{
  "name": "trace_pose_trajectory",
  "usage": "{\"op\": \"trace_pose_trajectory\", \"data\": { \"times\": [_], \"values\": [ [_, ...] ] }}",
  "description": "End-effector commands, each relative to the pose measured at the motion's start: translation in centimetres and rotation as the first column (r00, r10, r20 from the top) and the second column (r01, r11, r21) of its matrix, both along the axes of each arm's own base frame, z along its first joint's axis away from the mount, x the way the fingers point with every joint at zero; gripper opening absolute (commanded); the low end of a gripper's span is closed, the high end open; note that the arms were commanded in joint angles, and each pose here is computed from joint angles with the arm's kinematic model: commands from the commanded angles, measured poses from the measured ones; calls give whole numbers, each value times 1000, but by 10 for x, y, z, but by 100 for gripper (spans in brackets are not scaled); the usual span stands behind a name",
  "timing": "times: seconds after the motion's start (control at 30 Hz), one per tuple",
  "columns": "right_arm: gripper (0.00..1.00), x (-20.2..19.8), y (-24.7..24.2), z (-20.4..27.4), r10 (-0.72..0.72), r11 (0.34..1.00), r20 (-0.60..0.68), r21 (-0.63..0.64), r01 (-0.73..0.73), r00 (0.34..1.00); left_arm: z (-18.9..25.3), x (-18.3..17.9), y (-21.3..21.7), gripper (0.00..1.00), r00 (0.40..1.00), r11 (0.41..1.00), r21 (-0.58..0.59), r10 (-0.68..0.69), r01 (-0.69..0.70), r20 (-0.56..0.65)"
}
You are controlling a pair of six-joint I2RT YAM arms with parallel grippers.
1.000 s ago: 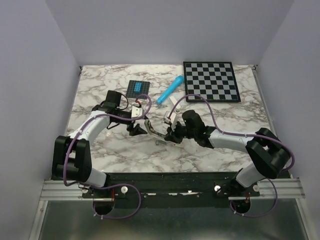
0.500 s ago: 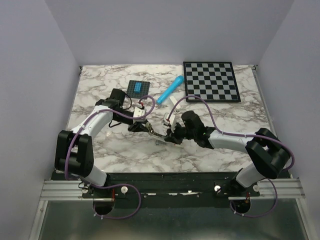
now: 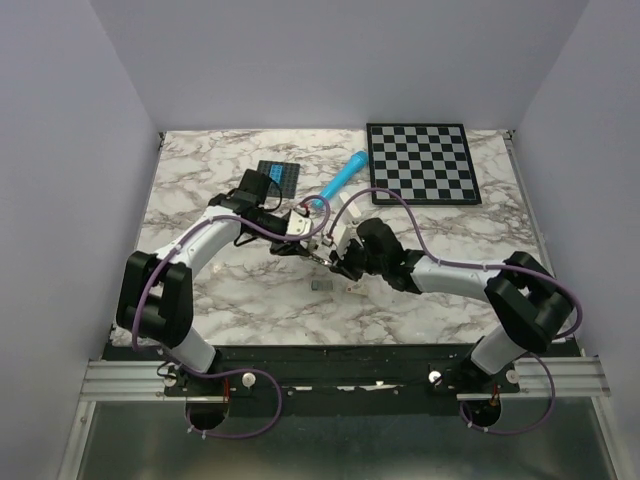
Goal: Load the staples into the stapler
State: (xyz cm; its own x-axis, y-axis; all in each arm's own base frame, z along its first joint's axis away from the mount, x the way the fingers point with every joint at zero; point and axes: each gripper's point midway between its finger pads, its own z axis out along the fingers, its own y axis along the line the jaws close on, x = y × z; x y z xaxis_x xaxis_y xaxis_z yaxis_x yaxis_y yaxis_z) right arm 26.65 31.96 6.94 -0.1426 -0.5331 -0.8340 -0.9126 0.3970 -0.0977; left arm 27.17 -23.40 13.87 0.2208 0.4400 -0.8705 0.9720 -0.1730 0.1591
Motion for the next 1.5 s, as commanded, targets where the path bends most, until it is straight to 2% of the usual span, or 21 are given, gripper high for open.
{"op": "trace_pose_trajectory", "data": {
  "times": [0.0,0.3,0.37,0.43,0.5,0.6,0.73,0.83,0.97,1.03,1.07,1.1,1.13,1.17,1.2,1.23,1.27,1.3,1.33,1.43,1.47],
  "values": [
    [1,32,12,17,-57,998,102,24,55,993,-3,13,-16,13,1000,1000,-10,-21,21,-23],
    [1,44,13,-7,-87,996,89,-17,89,992,-31,19,-31,11,994,996,67,-51,58,-94],
    [1,44,14,-9,-88,996,83,-17,90,993,-33,20,-35,15,995,995,80,-49,56,-84],
    [1,44,13,-10,-94,995,81,-20,96,992,-33,18,-39,24,995,995,79,-55,62,-80],
    [1,43,13,-11,-96,995,78,-18,97,992,-34,17,-40,27,995,995,77,-56,62,-87],
    [1,44,13,-13,-99,995,72,-20,101,992,-33,14,-42,38,994,995,75,-55,62,-92],
    [2,43,11,-15,-102,994,68,-25,104,992,-26,15,-44,62,997,998,46,-33,36,-73],
    [2,43,10,-16,-102,994,71,-30,105,992,-15,19,-45,73,999,1000,24,-5,6,-38],
    [2,43,9,-19,-103,994,70,-37,106,992,1,27,-41,81,998,998,-7,58,-58,-6],
    [2,43,8,-19,-106,993,71,-40,109,992,14,37,-35,87,992,992,-51,115,-113,41],
    [2,43,8,-19,-106,993,69,-43,109,992,19,39,-32,89,985,983,-65,171,-170,1],
    [2,43,7,-20,-110,993,68,-44,113,992,33,43,-28,91,976,973,-91,217,-214,28],
    [3,43,6,-20,-113,992,68,-46,116,991,37,53,-20,99,960,954,-132,276,-268,51],
    [5,43,5,-21,-116,992,68,-48,120,991,43,57,-15,99,945,937,-157,322,-311,53],
    [9,42,5,-21,-119,991,64,-49,122,991,49,58,-11,99,922,908,-177,386,-381,-3],
    [12,43,4,-20,-126,990,65,-52,129,990,67,68,3,99,878,858,-249,475,-450,49],
    [15,42,3,-21,-126,990,60,-57,130,990,76,73,11,99,842,815,-284,538,-505,48],
    [21,41,1,-23,-130,989,54,-60,133,990,85,76,20,99,802,767,-319,597,-557,33],
    [22,41,1,-23,-133,989,51,-60,136,990,103,78,38,99,714,669,-385,699,-635,37],
    [29,39,0,-24,-141,988,34,-64,143,989,136,65,68,99,583,523,-495,812,-694,40],
    [31,38,0,-23,-143,987,31,-64,144,989,143,65,83,99,513,453,-517,858,-726,31]
  ]
}}
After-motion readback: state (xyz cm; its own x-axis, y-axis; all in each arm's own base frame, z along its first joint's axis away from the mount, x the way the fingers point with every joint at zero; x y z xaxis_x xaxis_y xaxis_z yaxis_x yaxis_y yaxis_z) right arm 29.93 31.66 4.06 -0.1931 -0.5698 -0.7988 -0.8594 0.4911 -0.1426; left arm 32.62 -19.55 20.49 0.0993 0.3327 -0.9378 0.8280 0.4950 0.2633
